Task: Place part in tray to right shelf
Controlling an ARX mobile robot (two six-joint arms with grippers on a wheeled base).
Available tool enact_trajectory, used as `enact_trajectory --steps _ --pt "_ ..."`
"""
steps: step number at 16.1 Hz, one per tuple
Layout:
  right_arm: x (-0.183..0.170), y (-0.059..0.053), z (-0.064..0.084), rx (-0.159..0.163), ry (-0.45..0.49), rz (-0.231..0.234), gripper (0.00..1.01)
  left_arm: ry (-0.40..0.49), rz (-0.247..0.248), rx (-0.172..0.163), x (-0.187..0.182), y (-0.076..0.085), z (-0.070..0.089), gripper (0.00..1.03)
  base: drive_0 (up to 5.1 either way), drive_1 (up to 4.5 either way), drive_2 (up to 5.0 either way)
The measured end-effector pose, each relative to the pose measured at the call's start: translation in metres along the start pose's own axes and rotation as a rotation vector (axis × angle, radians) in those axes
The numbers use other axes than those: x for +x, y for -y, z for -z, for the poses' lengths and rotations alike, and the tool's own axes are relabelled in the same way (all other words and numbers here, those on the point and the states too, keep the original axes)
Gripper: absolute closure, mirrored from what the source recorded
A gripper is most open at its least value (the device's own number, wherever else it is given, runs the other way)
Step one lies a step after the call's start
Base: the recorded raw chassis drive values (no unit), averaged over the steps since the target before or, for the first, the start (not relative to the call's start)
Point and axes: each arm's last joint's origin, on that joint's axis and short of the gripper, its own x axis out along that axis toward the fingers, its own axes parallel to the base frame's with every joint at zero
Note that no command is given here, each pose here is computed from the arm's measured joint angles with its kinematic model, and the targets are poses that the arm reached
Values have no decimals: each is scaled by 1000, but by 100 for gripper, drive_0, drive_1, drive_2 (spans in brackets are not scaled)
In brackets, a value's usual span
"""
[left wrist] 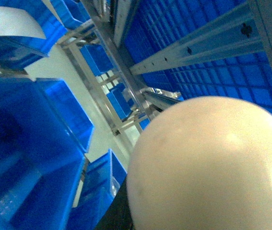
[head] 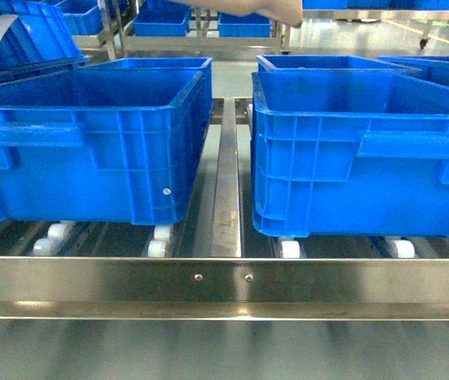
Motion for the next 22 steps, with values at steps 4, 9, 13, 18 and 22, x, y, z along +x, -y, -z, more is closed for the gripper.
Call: enact_trajectory --steps 4,9,13,18,22 --pt "0 0 0 0 0 0 3 -185 -193 260 -69 -48 46 89 0 0 0" --pt "-6 0 5 0 8 0 60 -335 69 1014 -97 -110 12 89 0 0 0" --pt "-11 0 13 0 9 0 99 -303 94 1072 -113 -130 -2 89 0 0 0" --pt "-20 0 15 0 15 0 99 -313 103 1068 -128 -152 -13 89 0 0 0" --pt "-20 0 15 0 14 0 99 -307 96 1072 -138 -159 -15 89 0 0 0"
